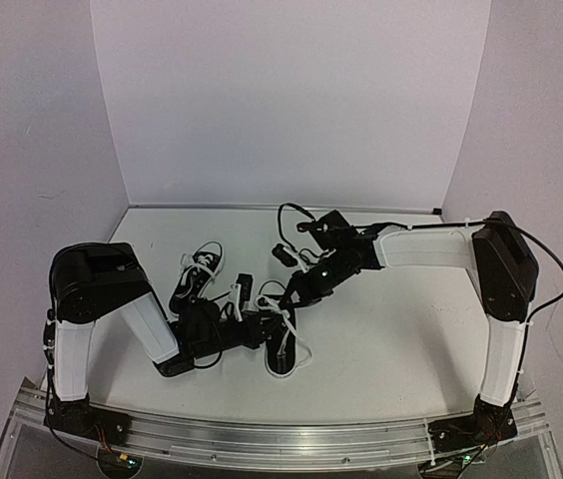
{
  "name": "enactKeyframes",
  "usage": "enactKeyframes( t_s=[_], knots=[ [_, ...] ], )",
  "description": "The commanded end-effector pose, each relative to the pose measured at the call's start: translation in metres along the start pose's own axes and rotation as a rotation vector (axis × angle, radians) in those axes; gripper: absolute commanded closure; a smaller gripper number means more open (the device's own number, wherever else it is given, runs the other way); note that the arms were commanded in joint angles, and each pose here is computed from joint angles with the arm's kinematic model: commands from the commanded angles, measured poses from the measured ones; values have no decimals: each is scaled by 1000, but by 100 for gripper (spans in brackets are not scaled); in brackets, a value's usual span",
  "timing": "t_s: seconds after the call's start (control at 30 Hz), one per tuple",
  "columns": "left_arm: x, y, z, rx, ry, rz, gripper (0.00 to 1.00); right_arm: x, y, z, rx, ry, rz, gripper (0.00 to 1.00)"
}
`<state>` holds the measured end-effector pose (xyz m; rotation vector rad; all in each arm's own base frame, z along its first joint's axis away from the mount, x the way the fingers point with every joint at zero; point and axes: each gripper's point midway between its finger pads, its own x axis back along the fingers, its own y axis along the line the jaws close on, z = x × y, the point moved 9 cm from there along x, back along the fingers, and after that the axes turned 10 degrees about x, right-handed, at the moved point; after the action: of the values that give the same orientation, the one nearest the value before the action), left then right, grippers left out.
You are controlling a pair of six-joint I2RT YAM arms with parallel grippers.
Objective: Tie the shoes
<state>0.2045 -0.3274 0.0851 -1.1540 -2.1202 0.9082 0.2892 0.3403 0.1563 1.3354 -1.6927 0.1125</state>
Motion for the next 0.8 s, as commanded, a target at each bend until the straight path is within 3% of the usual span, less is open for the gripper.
enactKeyframes(
  t_s=[0.0, 0.77],
  knots=[
    [1, -29, -29, -22, -159, 168, 100, 3, 3, -1, 10, -11, -17, 100],
    [-20, -29, -33, -30, -104, 254, 100, -1, 3, -6, 8, -20, -46, 100]
  ],
)
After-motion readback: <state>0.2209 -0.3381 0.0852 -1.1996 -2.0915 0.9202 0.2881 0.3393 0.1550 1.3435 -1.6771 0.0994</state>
